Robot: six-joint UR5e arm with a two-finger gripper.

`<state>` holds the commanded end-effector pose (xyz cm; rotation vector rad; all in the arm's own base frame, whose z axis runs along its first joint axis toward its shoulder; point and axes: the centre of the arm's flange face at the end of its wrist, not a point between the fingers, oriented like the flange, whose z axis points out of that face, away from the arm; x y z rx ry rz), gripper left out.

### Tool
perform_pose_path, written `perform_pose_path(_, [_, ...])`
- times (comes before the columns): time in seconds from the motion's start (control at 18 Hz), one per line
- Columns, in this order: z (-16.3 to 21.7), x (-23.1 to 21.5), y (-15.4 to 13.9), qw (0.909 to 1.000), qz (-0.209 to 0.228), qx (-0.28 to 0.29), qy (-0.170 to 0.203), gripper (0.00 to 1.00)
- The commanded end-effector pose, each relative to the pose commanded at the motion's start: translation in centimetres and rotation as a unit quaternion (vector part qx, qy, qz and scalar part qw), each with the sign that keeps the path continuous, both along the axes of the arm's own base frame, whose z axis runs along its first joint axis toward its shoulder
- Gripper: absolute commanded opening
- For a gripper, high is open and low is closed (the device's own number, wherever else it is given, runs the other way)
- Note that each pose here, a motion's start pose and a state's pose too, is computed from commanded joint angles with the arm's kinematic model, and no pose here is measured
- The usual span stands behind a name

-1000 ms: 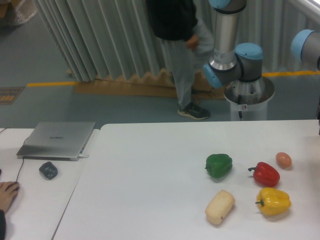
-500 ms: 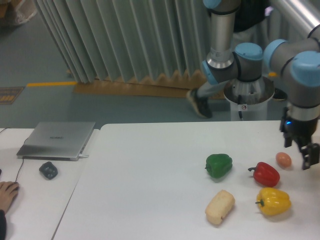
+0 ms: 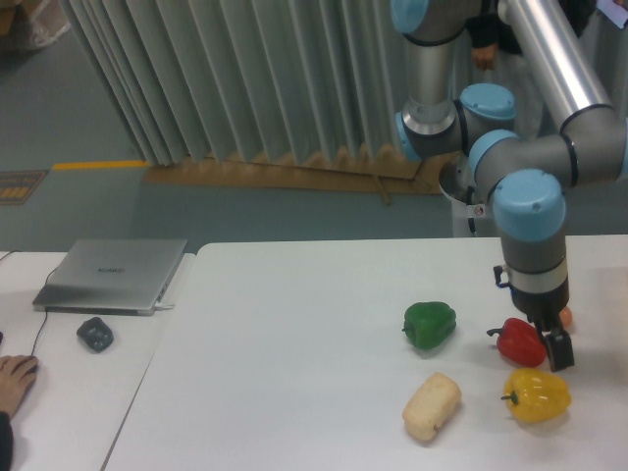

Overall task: Place the yellow pepper in a basket
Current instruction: 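Move the gripper down over the yellow bell pepper, then close the gripper on the yellow bell pepper's stem end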

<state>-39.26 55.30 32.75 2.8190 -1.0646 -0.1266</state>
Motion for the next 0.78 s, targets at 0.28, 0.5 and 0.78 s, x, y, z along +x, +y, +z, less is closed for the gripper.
perform_pose_path(0.28, [-2.7,-1.1,1.5,0.9997,0.004,-0.002,0.026,1.0])
perform_pose_path(0.5, [-3.2,-0.7,1.8,0.9995,0.009,-0.005,0.029,1.0])
perform_pose_path(0.78, [-4.0,-0.2,2.1,0.9991,0.009,-0.02,0.036,1.0])
